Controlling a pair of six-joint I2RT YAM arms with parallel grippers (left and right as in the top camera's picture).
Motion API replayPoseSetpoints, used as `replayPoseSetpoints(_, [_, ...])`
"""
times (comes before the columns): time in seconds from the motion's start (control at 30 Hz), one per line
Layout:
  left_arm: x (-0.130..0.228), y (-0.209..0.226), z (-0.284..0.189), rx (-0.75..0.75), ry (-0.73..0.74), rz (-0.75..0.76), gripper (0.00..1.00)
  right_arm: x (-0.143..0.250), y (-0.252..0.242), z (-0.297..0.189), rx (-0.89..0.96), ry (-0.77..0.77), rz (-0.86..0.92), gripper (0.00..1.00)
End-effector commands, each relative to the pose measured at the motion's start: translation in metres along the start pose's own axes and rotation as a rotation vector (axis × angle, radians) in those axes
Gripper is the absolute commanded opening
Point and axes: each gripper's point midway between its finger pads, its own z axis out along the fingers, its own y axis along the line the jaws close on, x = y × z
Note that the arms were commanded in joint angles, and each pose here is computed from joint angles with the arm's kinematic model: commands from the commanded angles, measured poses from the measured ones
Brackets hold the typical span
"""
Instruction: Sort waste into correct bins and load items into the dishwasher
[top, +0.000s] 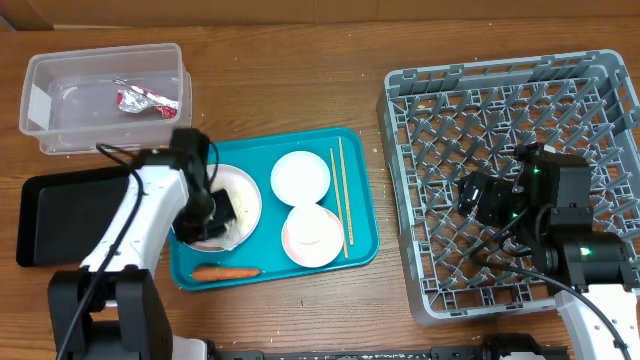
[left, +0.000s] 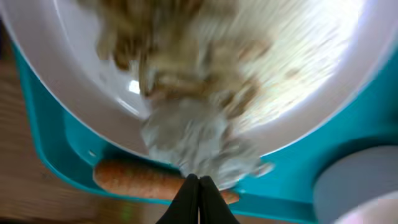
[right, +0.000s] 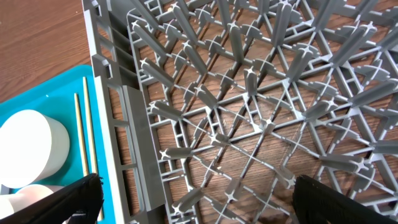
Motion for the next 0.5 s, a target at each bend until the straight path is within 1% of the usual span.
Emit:
replayPoseSetpoints(0.0, [-0.047, -0.013, -0.059, 0.067, -0.162, -0.002, 0.04, -0.01, 0.007, -0.007, -0.022, -0.034, -0.003, 1.0])
replayPoseSetpoints(0.23, [-0.099, -0.01, -0.129, 0.122, -0.391, -0.051, 0.04, -0.01, 0.007, -0.008, -0.022, -0.035, -0.003, 1.0])
replayPoseSetpoints(0.33, [-0.101, -0.013, -0.135, 0.162, -0.391, -0.058, 0.04, -0.011, 0.007, -0.008, -0.022, -0.036, -0.003, 1.0])
replayPoseSetpoints(0.37, [-0.097, -0.014, -0.133, 0.168, -0.375, -0.054, 0.08, -0.011, 0.007, -0.008, -0.023, -0.037, -0.003, 1.0])
replayPoseSetpoints(0.4, [-0.093, -0.016, -0.128, 0.172, -0.35, -0.048, 0.21, -0.011, 0.007, -0.008, -0.023, -0.038, -0.003, 1.0])
replayPoseSetpoints(0.43, [-0.088, -0.019, -0.124, 0.176, -0.325, -0.041, 0.3, -0.012, 0.007, -0.008, -0.024, -0.041, -0.003, 1.0])
replayPoseSetpoints(0.47, [-0.081, -0.023, -0.117, 0.184, -0.293, -0.029, 0.33, -0.012, 0.007, -0.008, -0.025, -0.043, -0.003, 1.0])
